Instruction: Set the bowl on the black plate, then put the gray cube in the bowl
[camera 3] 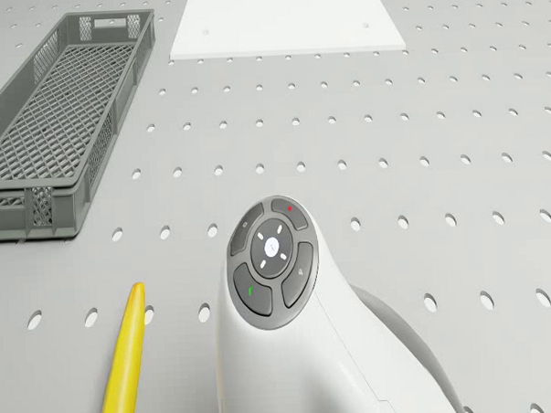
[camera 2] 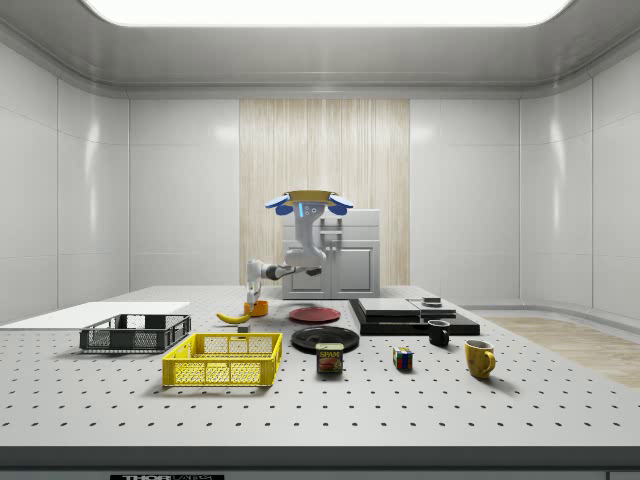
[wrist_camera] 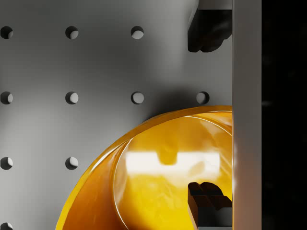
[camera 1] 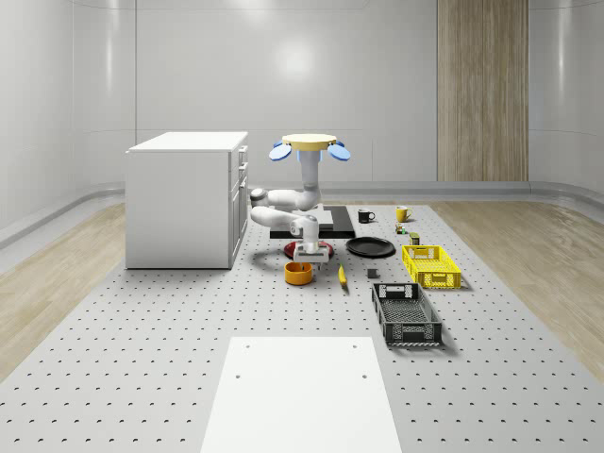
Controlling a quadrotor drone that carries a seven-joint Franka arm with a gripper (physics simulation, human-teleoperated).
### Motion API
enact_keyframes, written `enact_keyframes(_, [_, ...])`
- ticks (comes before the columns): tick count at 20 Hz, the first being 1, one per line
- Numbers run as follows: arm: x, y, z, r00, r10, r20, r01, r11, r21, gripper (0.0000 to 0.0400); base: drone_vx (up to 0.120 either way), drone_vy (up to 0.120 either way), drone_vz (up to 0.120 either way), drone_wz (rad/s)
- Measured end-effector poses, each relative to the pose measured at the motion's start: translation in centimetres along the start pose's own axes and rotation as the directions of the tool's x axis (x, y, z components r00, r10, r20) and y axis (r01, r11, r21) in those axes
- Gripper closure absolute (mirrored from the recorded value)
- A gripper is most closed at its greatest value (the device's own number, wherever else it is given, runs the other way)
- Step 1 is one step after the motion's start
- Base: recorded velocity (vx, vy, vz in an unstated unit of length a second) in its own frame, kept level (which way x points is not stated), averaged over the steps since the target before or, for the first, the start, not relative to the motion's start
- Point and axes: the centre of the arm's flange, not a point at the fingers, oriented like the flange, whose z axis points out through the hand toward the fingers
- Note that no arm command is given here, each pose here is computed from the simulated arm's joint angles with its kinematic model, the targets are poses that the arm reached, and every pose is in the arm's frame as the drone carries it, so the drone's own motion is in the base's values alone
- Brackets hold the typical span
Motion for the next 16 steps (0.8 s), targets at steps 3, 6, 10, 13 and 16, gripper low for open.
enact_keyframes(3, [0.08,0.08,0.20,1.000,0.000,0.000,0.000,1.000,0.000,0.0000,0.000,0.000,0.000,0.000])
enact_keyframes(6, [0.12,0.12,0.37,1.000,0.000,0.000,0.000,1.000,0.000,0.0000,0.000,0.000,0.000,0.000])
enact_keyframes(10, [0.02,0.02,0.63,1.000,0.000,0.000,0.000,1.000,0.000,0.0000,0.000,0.000,0.000,0.000])
enact_keyframes(13, [0.12,-0.22,0.72,1.000,0.000,0.000,0.000,1.000,0.000,0.0000,0.000,0.000,0.000,0.000])
enact_keyframes(16, [0.21,-0.38,0.77,1.000,0.000,0.000,0.000,1.000,0.000,0.0000,0.000,0.000,0.000,0.000])
